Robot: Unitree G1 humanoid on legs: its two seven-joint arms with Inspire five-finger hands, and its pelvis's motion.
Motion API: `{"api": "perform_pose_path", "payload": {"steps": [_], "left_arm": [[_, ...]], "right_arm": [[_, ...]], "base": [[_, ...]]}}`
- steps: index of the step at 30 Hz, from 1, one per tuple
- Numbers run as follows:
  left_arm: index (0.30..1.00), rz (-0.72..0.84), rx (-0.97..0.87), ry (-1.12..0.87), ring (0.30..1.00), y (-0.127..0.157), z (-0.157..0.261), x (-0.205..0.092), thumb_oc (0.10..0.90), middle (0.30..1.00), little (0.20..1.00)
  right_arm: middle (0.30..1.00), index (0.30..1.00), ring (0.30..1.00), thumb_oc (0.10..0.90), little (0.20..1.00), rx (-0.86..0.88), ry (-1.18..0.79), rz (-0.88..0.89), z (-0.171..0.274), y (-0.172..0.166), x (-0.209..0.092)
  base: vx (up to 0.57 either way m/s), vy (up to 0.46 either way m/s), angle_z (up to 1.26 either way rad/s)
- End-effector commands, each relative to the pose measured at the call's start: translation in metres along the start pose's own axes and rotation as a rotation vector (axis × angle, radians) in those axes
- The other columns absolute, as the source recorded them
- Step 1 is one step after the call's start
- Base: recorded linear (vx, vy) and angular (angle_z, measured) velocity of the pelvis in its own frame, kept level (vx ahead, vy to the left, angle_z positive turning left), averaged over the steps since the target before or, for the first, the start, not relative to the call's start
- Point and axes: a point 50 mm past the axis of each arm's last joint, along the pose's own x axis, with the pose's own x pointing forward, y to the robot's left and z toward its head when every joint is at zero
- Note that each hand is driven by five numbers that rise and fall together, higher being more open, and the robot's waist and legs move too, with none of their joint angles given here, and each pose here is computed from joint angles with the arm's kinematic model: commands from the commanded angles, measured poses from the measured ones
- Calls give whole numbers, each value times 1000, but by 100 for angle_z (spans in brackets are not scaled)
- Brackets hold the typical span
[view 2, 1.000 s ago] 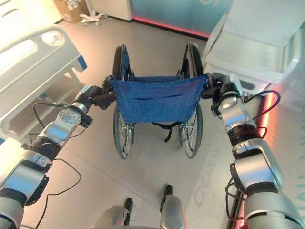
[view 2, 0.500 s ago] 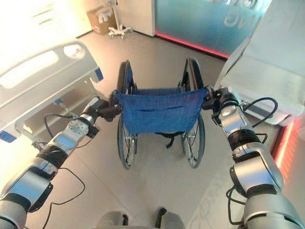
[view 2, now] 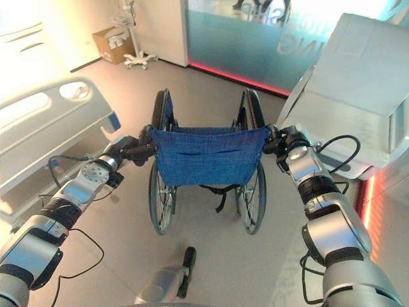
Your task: Push the wheelchair next to the bed
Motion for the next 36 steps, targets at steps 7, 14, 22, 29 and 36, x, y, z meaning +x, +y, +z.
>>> {"api": "perform_pose_path", "payload": {"steps": [7, 14, 22, 29, 36], "left_arm": [[300, 78, 138, 47, 300, 7, -1, 4, 400, 300, 300], [300, 61, 132, 50, 300, -4, -8, 3, 400, 300, 300], [300, 53, 151, 6, 300, 12, 6, 5, 400, 300, 300], [300, 109, 87, 19, 300, 6, -6, 2, 400, 300, 300], [300, 38, 30, 97, 300, -28, -29, -1, 400, 300, 300]], "right_arm": [[300, 300, 300, 400, 300, -136, -176, 131, 17, 36, -3], [300, 300, 300, 400, 300, -169, -163, 152, 13, 34, -2], [300, 300, 300, 400, 300, -137, -162, 125, 30, 22, -5], [300, 300, 300, 400, 300, -126, -119, 169, 12, 20, -5], [300, 300, 300, 400, 300, -202, -141, 163, 3, 20, -6]], "base": [[257, 173, -25], [316, 8, -6], [393, -197, 73], [540, -322, 43], [466, -317, 47]]}}
